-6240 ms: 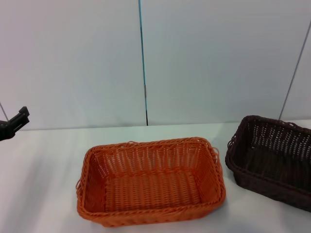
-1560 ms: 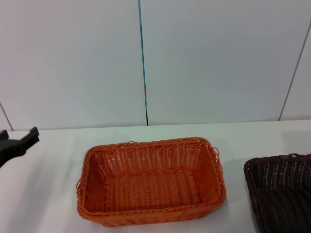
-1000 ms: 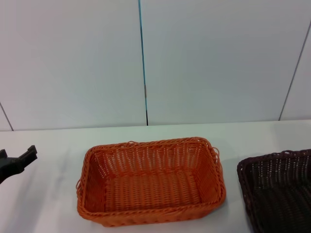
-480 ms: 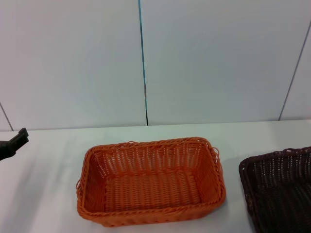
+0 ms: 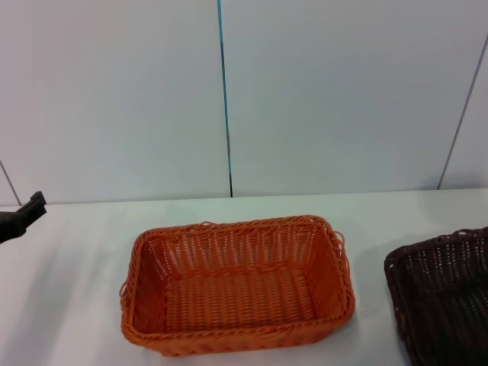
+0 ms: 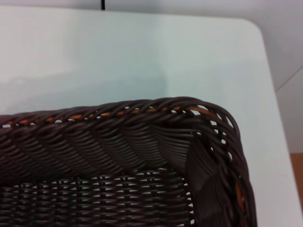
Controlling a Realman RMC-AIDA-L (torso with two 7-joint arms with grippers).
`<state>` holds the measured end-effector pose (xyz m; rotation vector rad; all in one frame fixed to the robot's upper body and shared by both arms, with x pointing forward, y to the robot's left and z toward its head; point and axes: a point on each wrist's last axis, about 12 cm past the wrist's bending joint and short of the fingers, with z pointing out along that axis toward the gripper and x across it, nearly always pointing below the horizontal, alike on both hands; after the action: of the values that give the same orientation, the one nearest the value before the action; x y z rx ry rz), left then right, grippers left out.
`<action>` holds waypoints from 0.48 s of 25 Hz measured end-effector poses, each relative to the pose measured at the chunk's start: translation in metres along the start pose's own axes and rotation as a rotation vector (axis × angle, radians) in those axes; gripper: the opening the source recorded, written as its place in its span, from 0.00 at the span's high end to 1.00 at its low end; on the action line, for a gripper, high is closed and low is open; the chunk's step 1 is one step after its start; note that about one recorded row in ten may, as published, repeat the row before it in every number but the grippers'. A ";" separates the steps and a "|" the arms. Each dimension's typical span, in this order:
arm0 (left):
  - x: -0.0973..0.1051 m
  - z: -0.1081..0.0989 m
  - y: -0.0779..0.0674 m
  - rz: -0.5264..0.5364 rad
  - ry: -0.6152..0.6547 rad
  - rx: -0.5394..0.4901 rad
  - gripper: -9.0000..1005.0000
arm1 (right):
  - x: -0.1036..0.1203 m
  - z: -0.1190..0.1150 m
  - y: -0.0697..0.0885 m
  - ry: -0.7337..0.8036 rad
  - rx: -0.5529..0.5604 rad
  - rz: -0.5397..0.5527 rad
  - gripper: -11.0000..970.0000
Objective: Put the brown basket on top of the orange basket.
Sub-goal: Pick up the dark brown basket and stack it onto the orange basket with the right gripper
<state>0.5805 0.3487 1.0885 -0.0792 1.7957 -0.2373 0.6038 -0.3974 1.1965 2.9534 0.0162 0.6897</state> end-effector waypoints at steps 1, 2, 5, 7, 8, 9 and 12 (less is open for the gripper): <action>0.000 0.000 0.000 -0.001 -0.001 -0.001 0.11 | 0.002 -0.004 0.002 0.004 -0.004 -0.001 0.85; 0.000 0.000 0.000 -0.001 -0.002 -0.001 0.11 | 0.003 -0.008 0.003 0.008 -0.009 -0.001 0.85; 0.000 0.000 0.000 -0.001 -0.002 -0.001 0.11 | 0.007 -0.018 0.007 0.023 -0.019 -0.004 0.85; 0.001 -0.001 0.001 -0.002 0.000 -0.003 0.11 | 0.010 -0.023 0.007 0.028 -0.022 -0.008 0.85; 0.001 -0.001 0.001 -0.002 0.000 -0.004 0.11 | 0.011 -0.025 0.006 0.029 -0.022 -0.011 0.85; 0.001 -0.002 0.002 -0.002 0.001 -0.004 0.11 | 0.012 -0.027 0.006 0.028 -0.021 -0.013 0.85; 0.002 -0.002 0.002 -0.003 0.002 -0.006 0.11 | 0.015 -0.033 0.005 0.035 -0.019 -0.017 0.85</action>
<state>0.5780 0.3504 1.0870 -0.0856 1.7986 -0.2346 0.6025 -0.3982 1.2330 2.9192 0.0375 0.7349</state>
